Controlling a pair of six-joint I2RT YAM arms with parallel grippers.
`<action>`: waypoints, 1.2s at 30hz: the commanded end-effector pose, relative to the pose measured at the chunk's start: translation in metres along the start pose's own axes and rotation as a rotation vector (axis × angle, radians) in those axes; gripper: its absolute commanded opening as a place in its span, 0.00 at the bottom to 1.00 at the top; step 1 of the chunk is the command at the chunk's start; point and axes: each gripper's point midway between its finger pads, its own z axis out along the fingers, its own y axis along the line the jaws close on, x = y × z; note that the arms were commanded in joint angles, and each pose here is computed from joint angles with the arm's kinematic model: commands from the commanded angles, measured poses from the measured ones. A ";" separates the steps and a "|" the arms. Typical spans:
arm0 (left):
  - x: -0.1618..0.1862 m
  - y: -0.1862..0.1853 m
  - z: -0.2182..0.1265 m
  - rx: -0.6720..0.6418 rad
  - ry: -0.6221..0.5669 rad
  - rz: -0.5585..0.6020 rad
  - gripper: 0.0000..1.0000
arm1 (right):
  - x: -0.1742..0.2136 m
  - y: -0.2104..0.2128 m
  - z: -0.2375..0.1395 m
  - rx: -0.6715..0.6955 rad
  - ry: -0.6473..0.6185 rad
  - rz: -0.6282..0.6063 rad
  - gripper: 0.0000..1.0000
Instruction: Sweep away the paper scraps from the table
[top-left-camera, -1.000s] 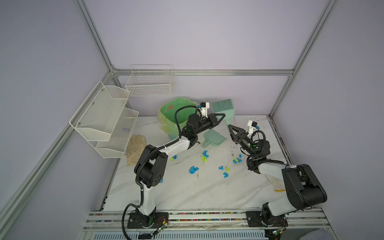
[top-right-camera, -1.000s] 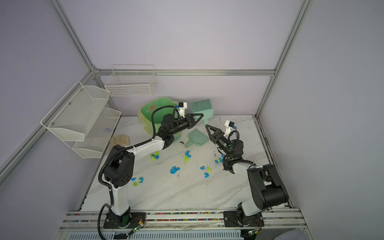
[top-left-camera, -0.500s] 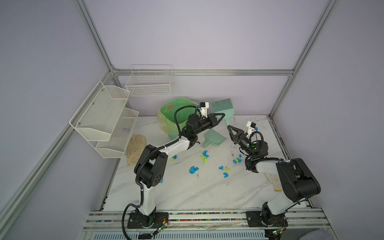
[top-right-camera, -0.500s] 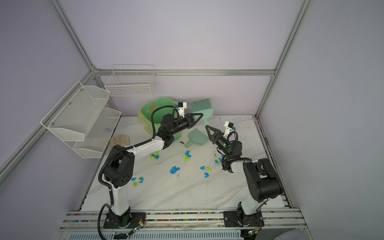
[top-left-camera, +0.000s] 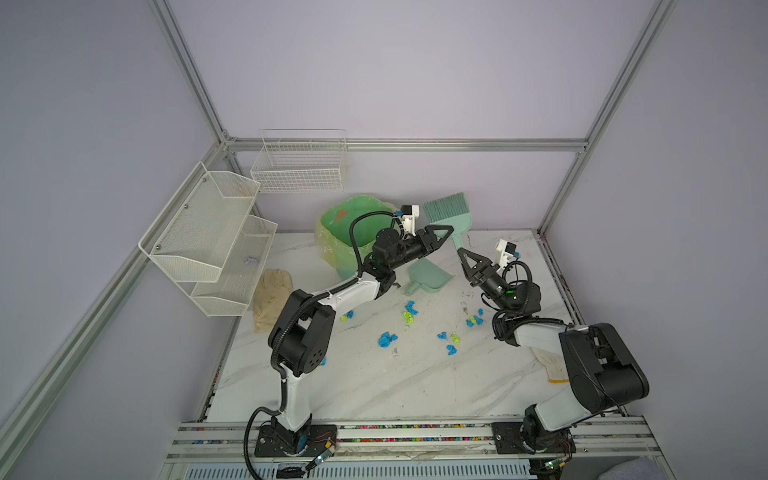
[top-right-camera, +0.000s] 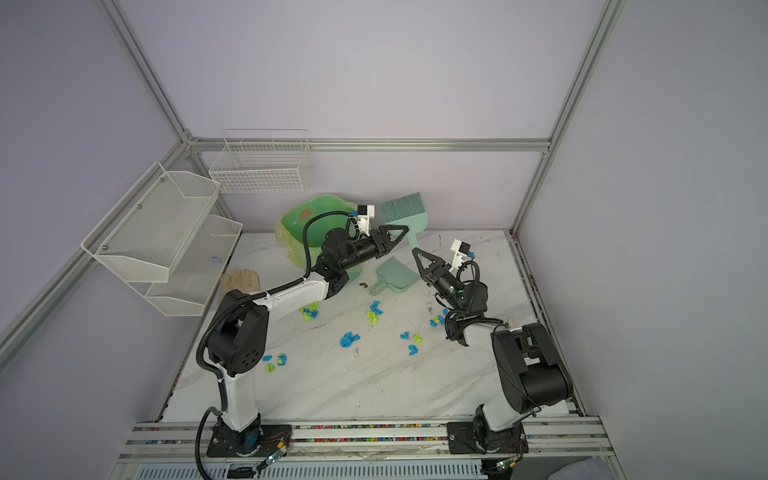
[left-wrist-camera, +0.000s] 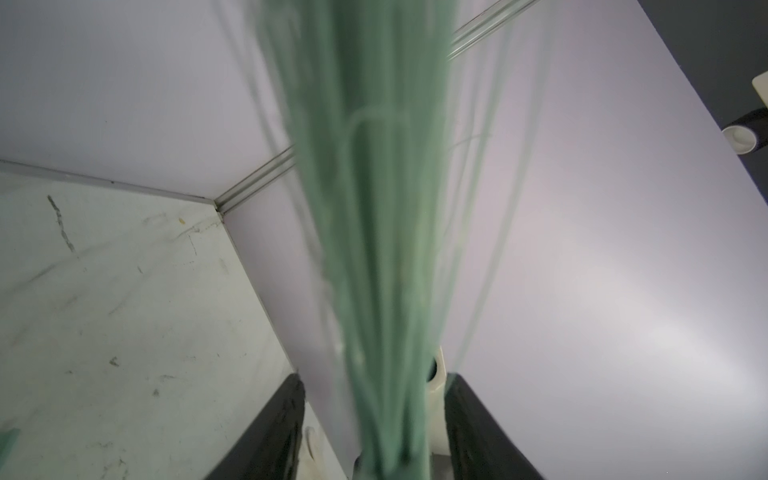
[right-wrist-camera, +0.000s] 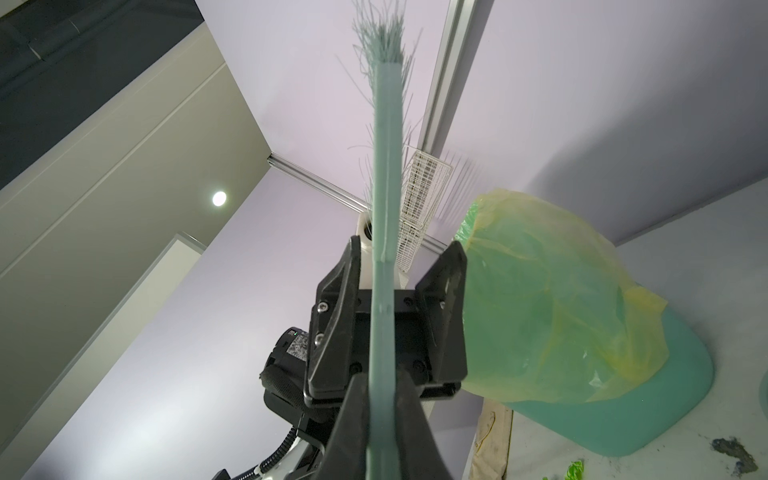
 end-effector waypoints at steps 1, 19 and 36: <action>0.003 -0.034 -0.021 0.023 0.013 0.098 0.61 | -0.021 0.025 -0.013 -0.039 -0.049 -0.061 0.00; 0.062 -0.001 -0.098 -0.470 0.264 0.320 1.00 | -0.043 0.010 -0.020 0.356 0.068 -0.325 0.00; 0.098 0.091 -0.116 -0.806 0.623 0.491 1.00 | -0.044 0.004 -0.033 0.445 0.111 -0.385 0.00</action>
